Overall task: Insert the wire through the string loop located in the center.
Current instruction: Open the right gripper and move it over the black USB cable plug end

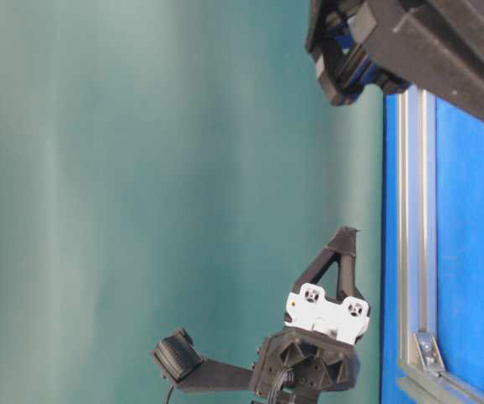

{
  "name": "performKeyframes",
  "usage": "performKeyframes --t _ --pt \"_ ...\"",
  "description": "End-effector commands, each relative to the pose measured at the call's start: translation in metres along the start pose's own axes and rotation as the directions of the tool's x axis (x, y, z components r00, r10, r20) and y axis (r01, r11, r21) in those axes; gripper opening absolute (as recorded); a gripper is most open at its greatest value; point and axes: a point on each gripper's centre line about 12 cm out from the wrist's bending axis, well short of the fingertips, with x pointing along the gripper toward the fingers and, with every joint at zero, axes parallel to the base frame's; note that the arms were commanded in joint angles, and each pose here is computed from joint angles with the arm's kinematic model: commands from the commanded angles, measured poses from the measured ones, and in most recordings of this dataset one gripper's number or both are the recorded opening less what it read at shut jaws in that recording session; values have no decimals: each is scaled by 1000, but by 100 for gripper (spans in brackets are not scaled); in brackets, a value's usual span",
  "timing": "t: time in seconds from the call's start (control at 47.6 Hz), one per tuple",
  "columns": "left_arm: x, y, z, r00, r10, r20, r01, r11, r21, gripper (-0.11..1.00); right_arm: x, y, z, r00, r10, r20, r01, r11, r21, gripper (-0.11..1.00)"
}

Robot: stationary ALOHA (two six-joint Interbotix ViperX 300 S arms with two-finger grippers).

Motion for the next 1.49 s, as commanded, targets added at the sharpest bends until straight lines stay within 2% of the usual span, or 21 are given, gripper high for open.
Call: performKeyframes --t 0.0,0.105,0.609,0.714,0.798,0.924,1.008,1.05,1.113,1.471 --pt "-2 -3 19 999 -16 46 15 1000 10 0 0 2 24 998 6 68 -5 1000 -10 0" --pt "-3 -2 20 999 -17 49 16 1000 12 0 1 3 27 999 7 46 -6 1000 -14 -5" --pt "-5 0 19 999 -10 45 10 1000 11 0 2 4 26 1000 9 22 -10 999 38 -3" --pt "-5 0 18 999 -10 43 10 1000 11 0 2 6 28 1000 15 25 -16 999 37 10" --pt "-5 0 18 999 -10 42 10 1000 10 0 3 10 28 999 24 27 -25 999 35 30" --pt "-6 0 18 999 -10 43 10 1000 10 0 3 13 27 999 31 19 -32 999 32 69" --pt "-7 0 17 999 -11 38 11 1000 9 0 4 12 27 1000 28 9 -28 999 35 89" --pt "-7 0 17 999 -11 38 11 1000 9 0 4 12 27 1000 25 5 -25 999 38 90" --pt "-7 0 16 999 -11 37 11 1000 9 0 5 11 26 1000 22 -3 -21 999 42 84" --pt "-7 0 17 999 -11 48 11 1000 9 0 12 9 11 998 2 -63 2 998 70 86"
